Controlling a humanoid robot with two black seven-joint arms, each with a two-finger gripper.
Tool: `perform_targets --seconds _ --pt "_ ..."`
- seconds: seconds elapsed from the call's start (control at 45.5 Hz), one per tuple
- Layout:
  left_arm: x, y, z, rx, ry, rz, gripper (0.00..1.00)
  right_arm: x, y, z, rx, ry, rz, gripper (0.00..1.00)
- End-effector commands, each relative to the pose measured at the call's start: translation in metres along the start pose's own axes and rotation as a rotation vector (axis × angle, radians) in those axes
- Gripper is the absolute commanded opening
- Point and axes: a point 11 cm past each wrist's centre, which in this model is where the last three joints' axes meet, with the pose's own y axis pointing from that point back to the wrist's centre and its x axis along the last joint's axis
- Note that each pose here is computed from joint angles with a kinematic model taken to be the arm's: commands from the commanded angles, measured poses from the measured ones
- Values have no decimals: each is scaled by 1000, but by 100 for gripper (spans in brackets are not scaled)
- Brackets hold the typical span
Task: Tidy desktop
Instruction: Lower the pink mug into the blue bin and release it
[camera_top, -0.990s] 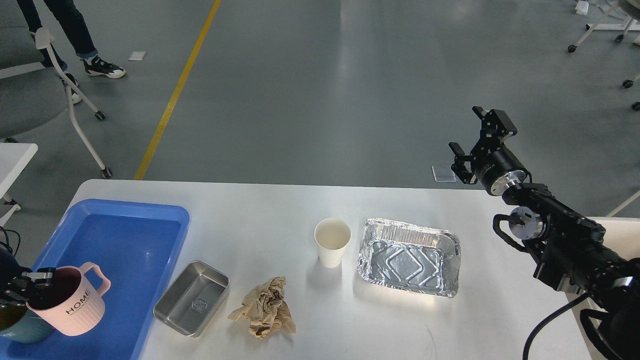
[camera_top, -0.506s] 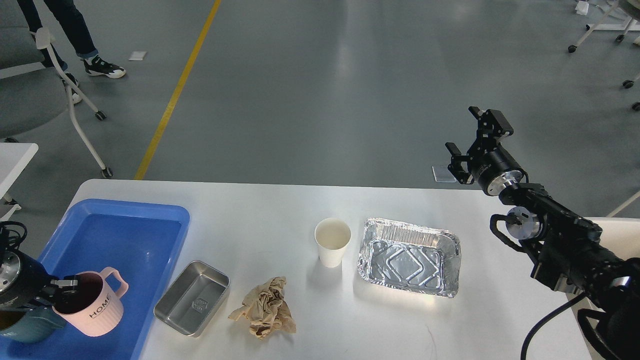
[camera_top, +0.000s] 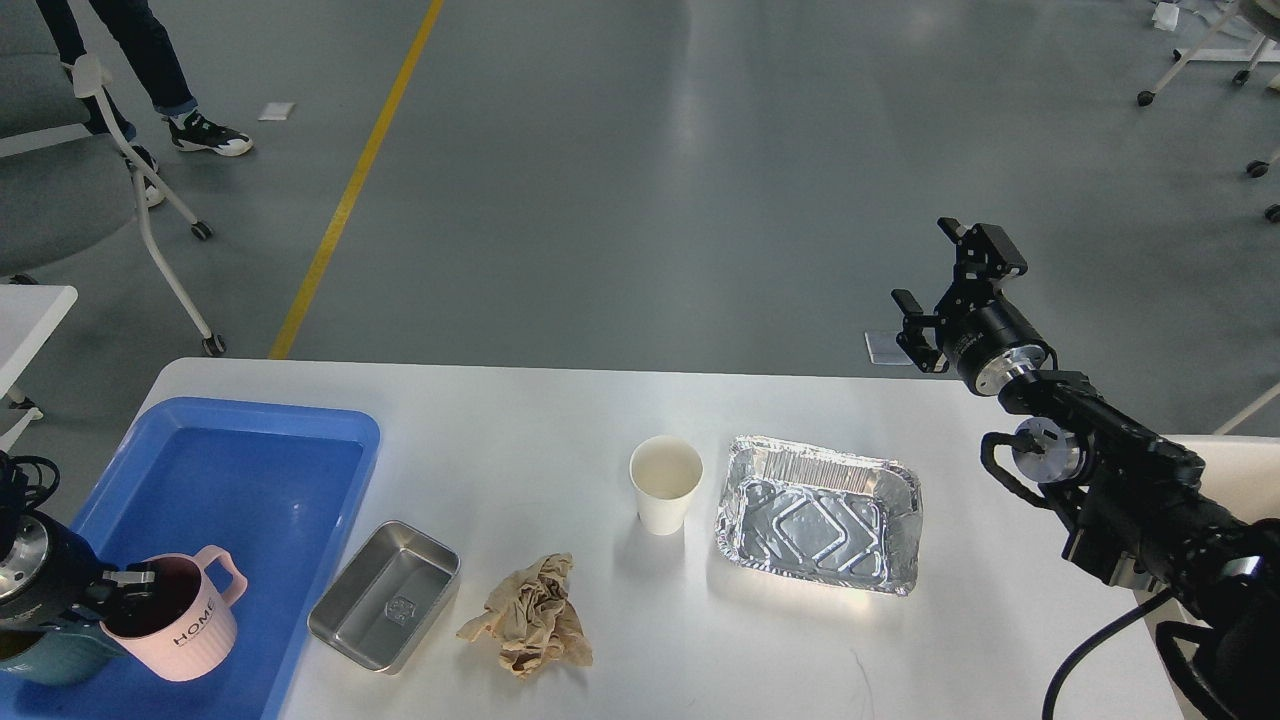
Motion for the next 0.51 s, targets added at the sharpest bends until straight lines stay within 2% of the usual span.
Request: perform_targets --seconds 0.0,0.33,0.418,0.484 --pt "0 -8 8 -3 -5 4 0 -1 0 0 1 -2 -4 100" --pt "-10 -20 12 -4 -19 -25 0 -1 -1 -2 3 0 -3 100" --pt "-10 -18 11 -11 -14 -26 6 -1 -1 -2 4 1 -4 100" --pt "-9 -16 9 -15 -11 -27 15 -2 -2 -2 4 0 -6 100"
